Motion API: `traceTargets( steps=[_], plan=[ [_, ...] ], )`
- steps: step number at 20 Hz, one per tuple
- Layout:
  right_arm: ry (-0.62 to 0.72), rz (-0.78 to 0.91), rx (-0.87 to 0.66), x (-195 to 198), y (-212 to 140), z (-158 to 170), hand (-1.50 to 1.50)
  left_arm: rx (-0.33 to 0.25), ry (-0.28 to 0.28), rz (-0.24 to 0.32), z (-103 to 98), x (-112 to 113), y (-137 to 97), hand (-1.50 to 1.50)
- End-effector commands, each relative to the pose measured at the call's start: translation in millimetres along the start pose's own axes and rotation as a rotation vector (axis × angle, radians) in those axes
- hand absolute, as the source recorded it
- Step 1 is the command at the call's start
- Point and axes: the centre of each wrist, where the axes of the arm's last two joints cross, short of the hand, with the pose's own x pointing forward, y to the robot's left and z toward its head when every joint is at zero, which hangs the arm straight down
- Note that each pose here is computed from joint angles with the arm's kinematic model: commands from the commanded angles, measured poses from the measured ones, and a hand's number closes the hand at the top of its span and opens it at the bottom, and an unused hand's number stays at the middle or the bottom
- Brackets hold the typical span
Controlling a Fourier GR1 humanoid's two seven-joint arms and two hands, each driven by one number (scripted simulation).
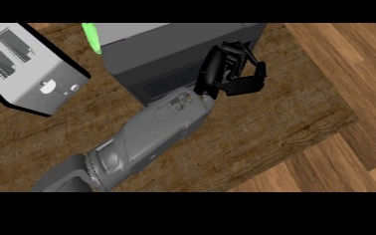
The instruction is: Pick up the milk, place it into the microwave and close the microwave
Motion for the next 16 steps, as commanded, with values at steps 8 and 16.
traceTargets(
  steps=[8,16],
  plan=[
    [0.004,0.027,-0.059,15,-8,9,-1.5,0.197,0.133,-0.116,-1,-43,76,-1.5],
    [-0.012,0.035,-0.037,28,-2,8,-1.5,0.165,0.14,-0.088,0,-45,77,-1.5]
  ],
)
